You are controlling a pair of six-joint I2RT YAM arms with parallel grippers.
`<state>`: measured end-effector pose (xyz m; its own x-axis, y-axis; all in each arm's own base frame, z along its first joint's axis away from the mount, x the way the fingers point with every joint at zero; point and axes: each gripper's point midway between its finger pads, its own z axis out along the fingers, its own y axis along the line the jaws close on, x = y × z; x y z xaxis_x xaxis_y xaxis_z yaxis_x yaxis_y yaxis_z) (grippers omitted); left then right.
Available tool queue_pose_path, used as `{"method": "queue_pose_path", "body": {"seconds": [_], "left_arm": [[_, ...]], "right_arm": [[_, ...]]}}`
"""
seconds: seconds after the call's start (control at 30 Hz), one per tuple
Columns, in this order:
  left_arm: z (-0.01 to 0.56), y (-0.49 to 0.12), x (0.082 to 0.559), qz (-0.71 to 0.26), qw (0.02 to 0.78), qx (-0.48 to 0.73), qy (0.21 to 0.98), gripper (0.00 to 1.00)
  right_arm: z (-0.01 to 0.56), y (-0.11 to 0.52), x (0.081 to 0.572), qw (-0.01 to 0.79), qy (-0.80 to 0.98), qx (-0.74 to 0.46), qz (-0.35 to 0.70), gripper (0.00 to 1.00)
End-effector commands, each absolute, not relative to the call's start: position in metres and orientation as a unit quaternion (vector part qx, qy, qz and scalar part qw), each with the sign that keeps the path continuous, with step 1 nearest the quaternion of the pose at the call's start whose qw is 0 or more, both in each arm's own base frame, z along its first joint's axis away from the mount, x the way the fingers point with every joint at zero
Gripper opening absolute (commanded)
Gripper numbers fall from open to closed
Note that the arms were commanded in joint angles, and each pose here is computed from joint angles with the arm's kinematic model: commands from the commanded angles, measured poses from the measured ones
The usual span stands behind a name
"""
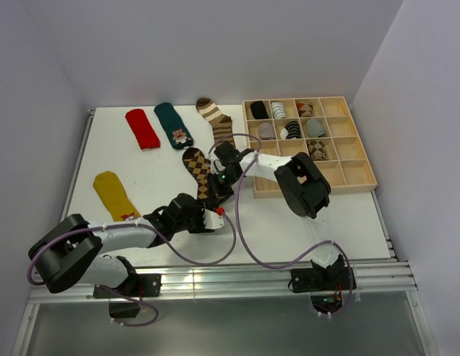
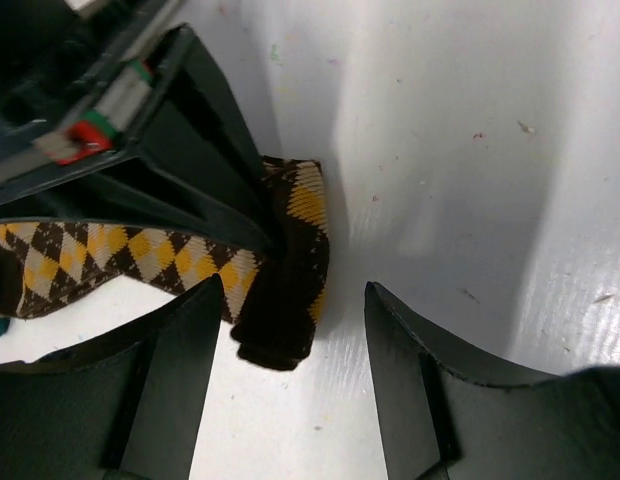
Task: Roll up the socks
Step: Roll the sock at the center of the board.
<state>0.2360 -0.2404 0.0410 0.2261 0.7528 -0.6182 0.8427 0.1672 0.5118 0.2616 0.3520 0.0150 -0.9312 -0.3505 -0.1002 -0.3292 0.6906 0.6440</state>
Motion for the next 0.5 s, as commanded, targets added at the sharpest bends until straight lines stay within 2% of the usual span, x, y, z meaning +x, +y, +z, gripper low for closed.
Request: {"method": "queue_pose_path", "body": {"seconds": [0.0, 0.13, 0.23, 0.33, 0.37, 0.43, 0.47], "left_arm": [[0.047, -0.250, 0.246, -0.036, 0.481, 0.642, 0.596, 0.64], [0.039, -0.252, 0.255, -0.025, 0.478, 0.636, 0.605, 0.63], [0.032, -0.254, 0.257, -0.023, 0.468, 0.642, 0.607, 0.57], [0.019, -0.250, 0.254, -0.023, 0.437, 0.650, 0.621, 0.43], [0.021, -0.255, 0.255, -0.030, 0.434, 0.654, 0.620, 0.32], [0.010, -0.251, 0.247, -0.041, 0.397, 0.663, 0.633, 0.22], [0.015, -0.258, 0.247, -0.060, 0.394, 0.664, 0.633, 0.14]], "right_arm": [[-0.040, 0.306, 0.250, 0.056, -0.953, 0.181, -0.236, 0.05], [-0.039, 0.305, 0.250, 0.057, -0.953, 0.182, -0.236, 0.05], [-0.037, 0.306, 0.250, 0.056, -0.952, 0.184, -0.239, 0.05], [-0.035, 0.307, 0.249, 0.053, -0.950, 0.187, -0.244, 0.05], [-0.034, 0.307, 0.250, 0.051, -0.950, 0.188, -0.246, 0.05], [-0.031, 0.308, 0.251, 0.047, -0.949, 0.190, -0.247, 0.05], [-0.031, 0.308, 0.251, 0.046, -0.949, 0.191, -0.247, 0.05]]}}
